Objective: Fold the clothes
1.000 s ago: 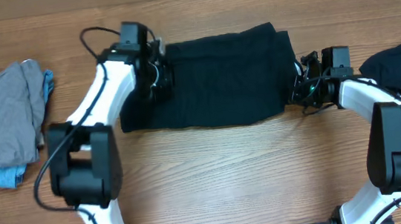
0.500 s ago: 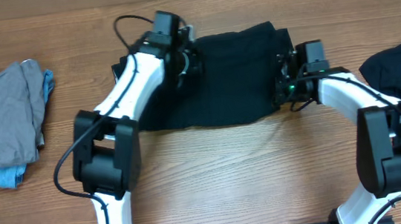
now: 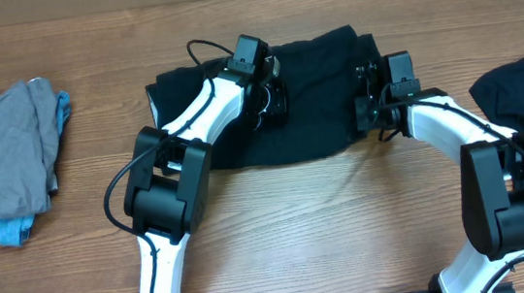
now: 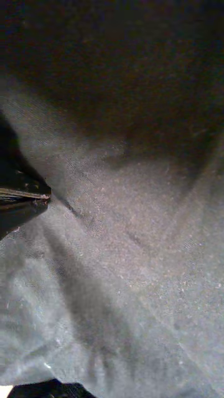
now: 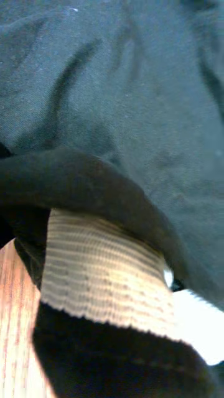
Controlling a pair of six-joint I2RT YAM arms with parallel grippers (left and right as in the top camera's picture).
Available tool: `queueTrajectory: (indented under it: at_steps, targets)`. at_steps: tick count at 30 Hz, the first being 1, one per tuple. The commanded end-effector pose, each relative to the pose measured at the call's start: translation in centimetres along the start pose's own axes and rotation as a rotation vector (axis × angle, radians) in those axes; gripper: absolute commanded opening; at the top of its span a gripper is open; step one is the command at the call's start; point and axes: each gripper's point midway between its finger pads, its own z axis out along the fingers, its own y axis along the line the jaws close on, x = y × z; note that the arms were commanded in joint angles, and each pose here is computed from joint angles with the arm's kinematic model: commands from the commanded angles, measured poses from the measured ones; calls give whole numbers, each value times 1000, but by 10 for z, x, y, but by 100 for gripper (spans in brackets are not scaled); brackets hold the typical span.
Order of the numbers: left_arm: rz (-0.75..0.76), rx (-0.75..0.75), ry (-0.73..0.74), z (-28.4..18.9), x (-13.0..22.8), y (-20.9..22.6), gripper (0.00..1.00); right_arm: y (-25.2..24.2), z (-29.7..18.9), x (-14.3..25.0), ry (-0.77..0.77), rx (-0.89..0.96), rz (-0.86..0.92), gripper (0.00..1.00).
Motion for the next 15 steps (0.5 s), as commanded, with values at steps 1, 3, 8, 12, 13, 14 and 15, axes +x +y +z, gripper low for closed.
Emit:
queueTrajectory:
  at_steps: [1, 3, 8, 12, 13, 14, 15]
  targets:
    - [30, -40, 35, 8, 8, 11, 7, -1, -1, -16, -49, 8, 11, 10]
    - [46, -45, 47, 8, 11, 12, 4, -1, -1, -14, -42, 10, 11, 4]
    - [37, -55, 39, 5, 7, 20, 4, 1, -25, 6, 85, 16, 48, 4]
    - [48, -77, 22, 3, 2, 24, 4, 8, -66, -5, 35, -1, 69, 4]
    - [73, -73, 14, 1, -1, 22, 4, 11, -72, -6, 27, -9, 64, 4]
    - [80, -69, 4, -2, -5, 19, 4, 16, -76, -7, 23, -17, 55, 4]
    - [85, -61, -7, -6, -9, 14, 4, 24, -77, -6, 21, -26, 36, 4]
